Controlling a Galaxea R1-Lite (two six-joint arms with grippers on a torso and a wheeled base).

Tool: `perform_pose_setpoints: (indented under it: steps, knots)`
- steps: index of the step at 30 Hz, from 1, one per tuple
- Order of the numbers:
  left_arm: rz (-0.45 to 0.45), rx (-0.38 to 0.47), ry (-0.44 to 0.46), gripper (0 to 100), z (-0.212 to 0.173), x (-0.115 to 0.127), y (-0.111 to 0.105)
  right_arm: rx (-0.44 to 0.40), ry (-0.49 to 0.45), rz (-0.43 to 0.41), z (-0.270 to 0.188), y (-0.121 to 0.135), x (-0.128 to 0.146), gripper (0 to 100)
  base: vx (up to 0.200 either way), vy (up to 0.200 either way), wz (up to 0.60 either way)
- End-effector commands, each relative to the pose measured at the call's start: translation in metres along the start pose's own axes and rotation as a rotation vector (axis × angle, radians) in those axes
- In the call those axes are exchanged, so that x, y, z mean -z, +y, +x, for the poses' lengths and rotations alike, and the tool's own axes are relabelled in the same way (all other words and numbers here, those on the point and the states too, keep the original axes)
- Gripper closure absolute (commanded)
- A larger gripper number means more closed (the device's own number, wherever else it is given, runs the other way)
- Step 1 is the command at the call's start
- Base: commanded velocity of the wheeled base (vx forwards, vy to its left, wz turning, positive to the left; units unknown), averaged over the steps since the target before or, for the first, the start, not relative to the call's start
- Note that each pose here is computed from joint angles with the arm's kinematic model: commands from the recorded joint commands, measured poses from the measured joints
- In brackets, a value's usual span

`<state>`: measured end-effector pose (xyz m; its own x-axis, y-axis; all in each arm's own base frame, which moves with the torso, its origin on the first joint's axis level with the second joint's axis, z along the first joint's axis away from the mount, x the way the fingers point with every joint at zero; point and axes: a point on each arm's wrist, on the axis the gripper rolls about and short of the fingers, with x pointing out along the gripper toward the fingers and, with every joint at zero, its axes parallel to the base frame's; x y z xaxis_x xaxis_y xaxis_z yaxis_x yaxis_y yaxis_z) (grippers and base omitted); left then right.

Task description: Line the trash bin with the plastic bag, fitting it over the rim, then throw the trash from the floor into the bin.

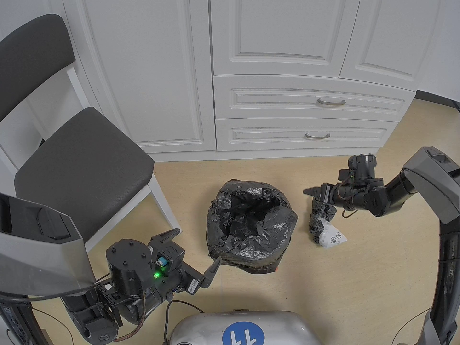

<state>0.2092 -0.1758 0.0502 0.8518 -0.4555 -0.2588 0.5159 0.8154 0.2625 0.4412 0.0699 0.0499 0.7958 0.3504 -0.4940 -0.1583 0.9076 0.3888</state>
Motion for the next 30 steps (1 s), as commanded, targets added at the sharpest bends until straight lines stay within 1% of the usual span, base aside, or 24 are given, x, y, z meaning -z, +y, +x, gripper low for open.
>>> perform_pose_setpoints:
  steps: [1,3,4,5,6,8,9,10,11,12,13,16,17,18,20,23,25,26,30]
  knots:
    - [0.001,0.002,0.01,0,-0.002,0.002,0.0,-0.182,0.082,-0.314,-0.072,0.001,0.031,0,0.0,0.0,0.0]
    - [0.001,0.002,0.01,0,-0.002,0.002,0.0,-0.225,0.117,-0.342,-0.064,0.016,0.051,0,0.0,0.0,0.0]
    - [0.001,0.002,0.012,0,-0.001,0.003,0.0,-0.233,0.133,-0.349,-0.06,0.019,0.06,0,0.0,0.0,0.0]
    - [0.002,0.004,0.012,0,-0.001,0.002,-0.001,-0.237,0.137,-0.352,-0.059,0.02,0.062,0,0.0,0.0,0.0]
    - [0.003,0.005,0.013,0,-0.001,0.003,-0.001,-0.236,0.153,-0.371,-0.051,0.018,0.074,0,0.0,0.0,0.0]
    - [0.003,0.007,0.014,0,-0.002,0.003,-0.002,-0.23,0.153,-0.396,-0.048,0.013,0.079,0,0.0,0.0,0.0]
    - [0.002,0.007,0.015,0,-0.002,0.003,-0.001,-0.224,0.139,-0.447,-0.047,0.005,0.081,0,0.0,0.0,0.0]
    - [0.002,0.008,0.017,0,-0.003,0.003,-0.001,-0.216,0.131,-0.466,-0.048,-0.001,0.081,0,0.0,0.0,0.0]
    - [0.002,0.007,0.015,0,-0.003,0.003,-0.001,-0.196,0.116,-0.521,-0.051,-0.013,0.081,0,0.0,0.0,0.0]
    - [0.001,0.008,0.017,0,-0.003,0.003,-0.001,-0.196,0.115,-0.531,-0.051,-0.015,0.082,0,0.0,0.0,0.0]
    - [0.0,0.007,0.014,0,-0.002,0.003,-0.001,-0.191,0.098,-0.642,-0.053,-0.031,0.084,0,0.0,0.0,0.0]
    - [0.0,0.007,0.012,0,-0.001,0.003,-0.002,-0.193,0.093,-0.776,-0.045,-0.053,0.091,0,0.0,0.0,0.0]
    - [0.001,0.009,0.013,0,0.0,0.003,-0.002,-0.19,0.089,-0.797,-0.041,-0.056,0.09,0,0.0,0.0,0.0]
    - [0.001,0.009,0.013,0,0.0,0.003,-0.002,-0.19,0.088,-0.799,-0.039,-0.057,0.09,0,0.0,0.0,0.0]
    - [0.001,0.01,0.011,0,0.0,0.003,-0.003,-0.197,0.069,-0.812,-0.017,-0.06,0.088,0,0.0,0.0,0.0]
    - [0.002,0.011,0.017,0,-0.001,0.004,-0.003,-0.216,0.064,-0.823,-0.002,-0.058,0.087,0,0.0,0.0,0.0]
    - [0.002,0.011,0.019,0,-0.001,0.004,-0.003,-0.253,0.096,-0.831,0.006,-0.049,0.094,0,0.0,0.0,0.0]
    - [0.004,0.011,0.019,0,-0.001,0.004,-0.003,-0.255,0.099,-0.832,0.007,-0.048,0.095,0,0.0,0.0,0.0]
    - [0.003,0.009,0.008,0,0.0,0.002,-0.003,-0.328,0.158,-0.901,0.017,-0.042,0.093,0,0.0,0.0,0.0]
